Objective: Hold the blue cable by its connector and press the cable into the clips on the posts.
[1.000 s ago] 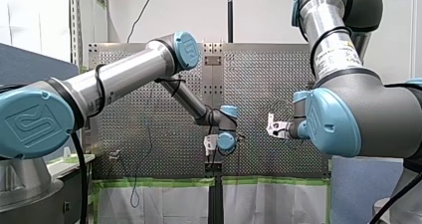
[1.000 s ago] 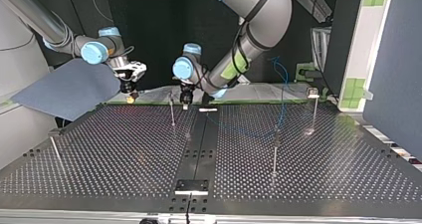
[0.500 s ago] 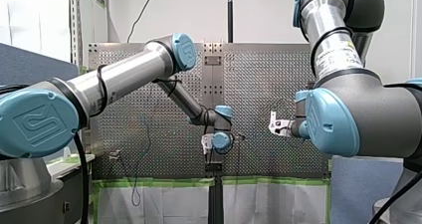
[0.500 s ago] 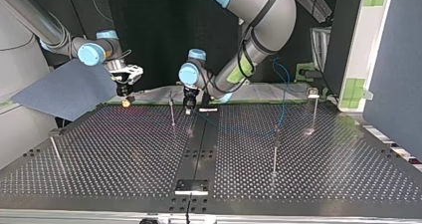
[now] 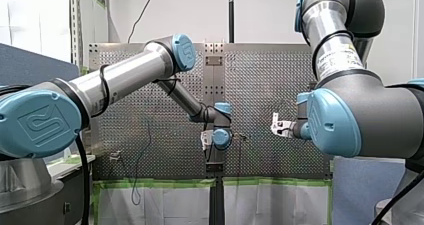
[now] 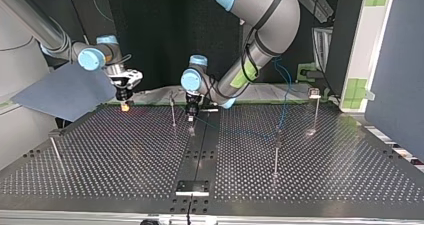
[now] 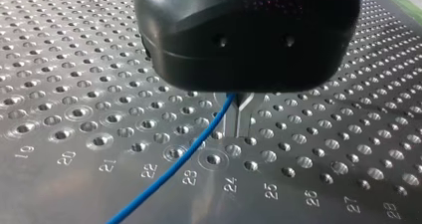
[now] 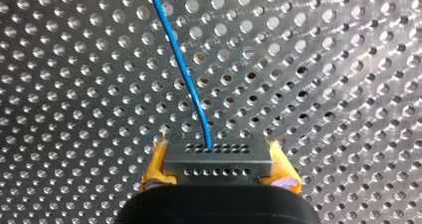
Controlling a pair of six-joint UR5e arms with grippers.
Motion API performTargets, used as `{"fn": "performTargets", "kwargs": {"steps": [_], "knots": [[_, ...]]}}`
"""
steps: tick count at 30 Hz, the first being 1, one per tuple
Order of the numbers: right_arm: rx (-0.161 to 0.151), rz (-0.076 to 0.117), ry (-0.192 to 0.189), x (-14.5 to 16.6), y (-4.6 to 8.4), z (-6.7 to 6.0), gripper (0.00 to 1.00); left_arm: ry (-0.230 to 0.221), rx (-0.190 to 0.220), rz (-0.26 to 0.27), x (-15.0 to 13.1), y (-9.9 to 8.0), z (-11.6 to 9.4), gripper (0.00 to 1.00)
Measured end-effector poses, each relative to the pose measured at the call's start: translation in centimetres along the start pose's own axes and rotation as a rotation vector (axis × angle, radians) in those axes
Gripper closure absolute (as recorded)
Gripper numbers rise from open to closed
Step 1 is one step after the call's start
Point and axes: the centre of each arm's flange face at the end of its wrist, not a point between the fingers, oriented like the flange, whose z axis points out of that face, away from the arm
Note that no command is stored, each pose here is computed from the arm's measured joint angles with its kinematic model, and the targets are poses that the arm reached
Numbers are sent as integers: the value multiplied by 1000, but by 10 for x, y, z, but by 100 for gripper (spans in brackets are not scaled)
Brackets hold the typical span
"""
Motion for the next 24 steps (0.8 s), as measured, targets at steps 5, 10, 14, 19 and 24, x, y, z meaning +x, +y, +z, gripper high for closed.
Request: {"fn": "performTargets", "kwargs": {"steps": [5,10,14,19,24], "knots": [[-2,2,9,3,5,4,100,12,-2,14,1,0,-2,100],[10,13,0,-4,8,7,100,24,-8,29,2,1,-3,100],[14,19,-4,-7,10,9,100,30,-11,38,2,2,-3,100],[22,24,-7,-7,12,9,100,43,-12,53,4,2,-5,82],[27,27,-13,-9,11,9,100,53,-15,84,5,0,-8,39]]}}
